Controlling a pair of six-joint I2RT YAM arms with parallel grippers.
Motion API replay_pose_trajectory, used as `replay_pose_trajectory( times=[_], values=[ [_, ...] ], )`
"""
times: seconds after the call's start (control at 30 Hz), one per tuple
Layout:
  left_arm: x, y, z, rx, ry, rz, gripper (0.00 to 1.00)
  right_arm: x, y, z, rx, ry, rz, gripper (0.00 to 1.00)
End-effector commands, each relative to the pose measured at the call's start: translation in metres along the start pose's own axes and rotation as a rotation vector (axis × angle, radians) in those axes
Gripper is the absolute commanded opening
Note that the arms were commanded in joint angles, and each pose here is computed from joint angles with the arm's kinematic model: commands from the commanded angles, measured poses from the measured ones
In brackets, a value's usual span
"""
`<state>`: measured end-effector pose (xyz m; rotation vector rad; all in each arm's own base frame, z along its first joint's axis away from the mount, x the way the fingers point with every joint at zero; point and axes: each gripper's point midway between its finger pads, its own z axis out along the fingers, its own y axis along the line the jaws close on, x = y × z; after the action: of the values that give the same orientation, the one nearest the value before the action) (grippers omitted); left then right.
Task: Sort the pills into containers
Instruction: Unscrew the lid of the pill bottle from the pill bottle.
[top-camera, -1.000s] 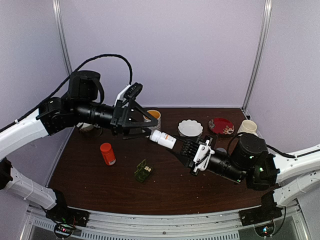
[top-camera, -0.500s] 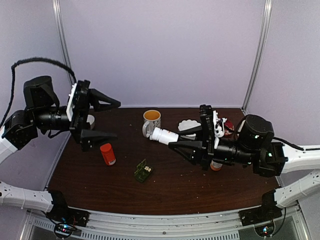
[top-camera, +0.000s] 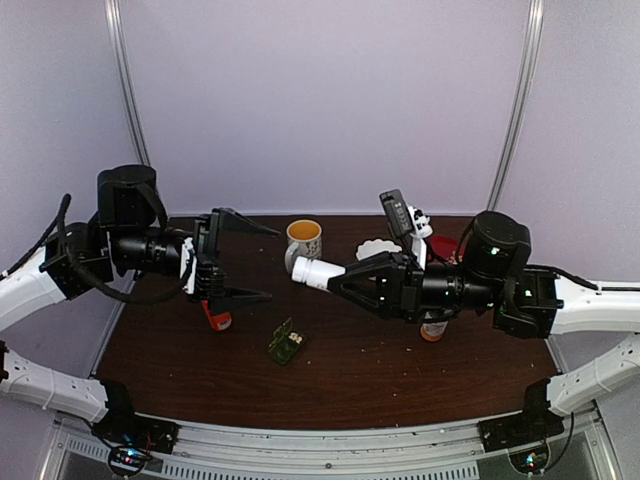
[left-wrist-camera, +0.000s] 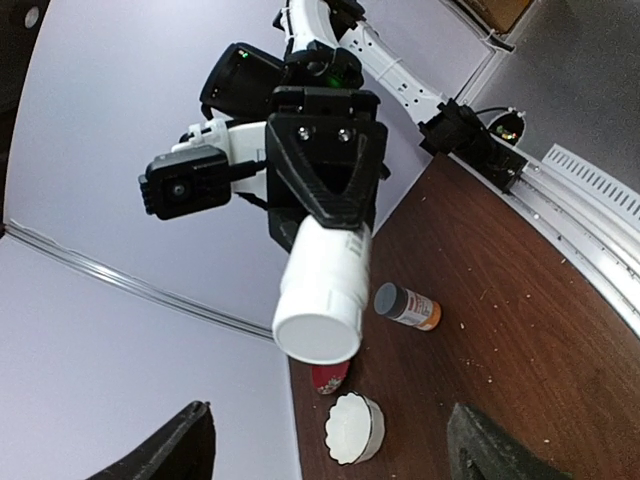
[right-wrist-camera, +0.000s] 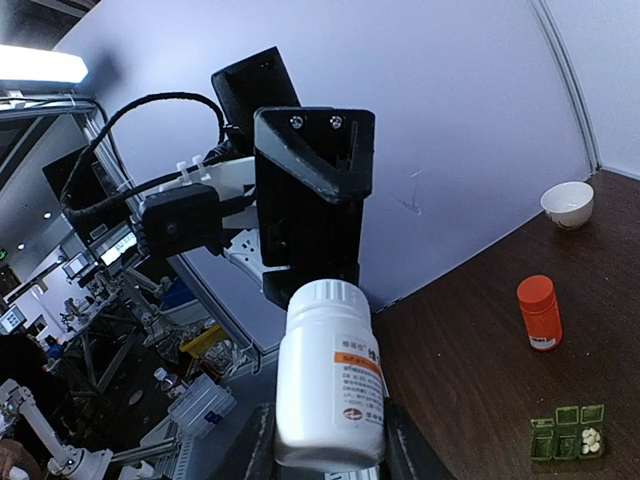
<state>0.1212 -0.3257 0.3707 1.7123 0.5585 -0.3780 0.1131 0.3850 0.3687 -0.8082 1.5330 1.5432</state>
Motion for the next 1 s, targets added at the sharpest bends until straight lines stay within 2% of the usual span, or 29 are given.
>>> replay_pose_trajectory(
  times=[0.0,0.6,0.97],
  values=[
    [-0.012,0.023,0.003,-0.073,-0.029,0.154,0.81,-0.019,0.016,0.000,-0.062,-0.032,0.036,0.10],
    [-0.017,0.021,0.012,-0.043,-0.069,0.135,0.63,-0.013,0.011,0.021,-0.095,-0.006,0.044,0.09],
    [-0.020,0.018,0.013,-0.030,-0.090,0.137,0.41,-0.014,0.011,0.022,-0.103,-0.005,0.042,0.09]
  ],
)
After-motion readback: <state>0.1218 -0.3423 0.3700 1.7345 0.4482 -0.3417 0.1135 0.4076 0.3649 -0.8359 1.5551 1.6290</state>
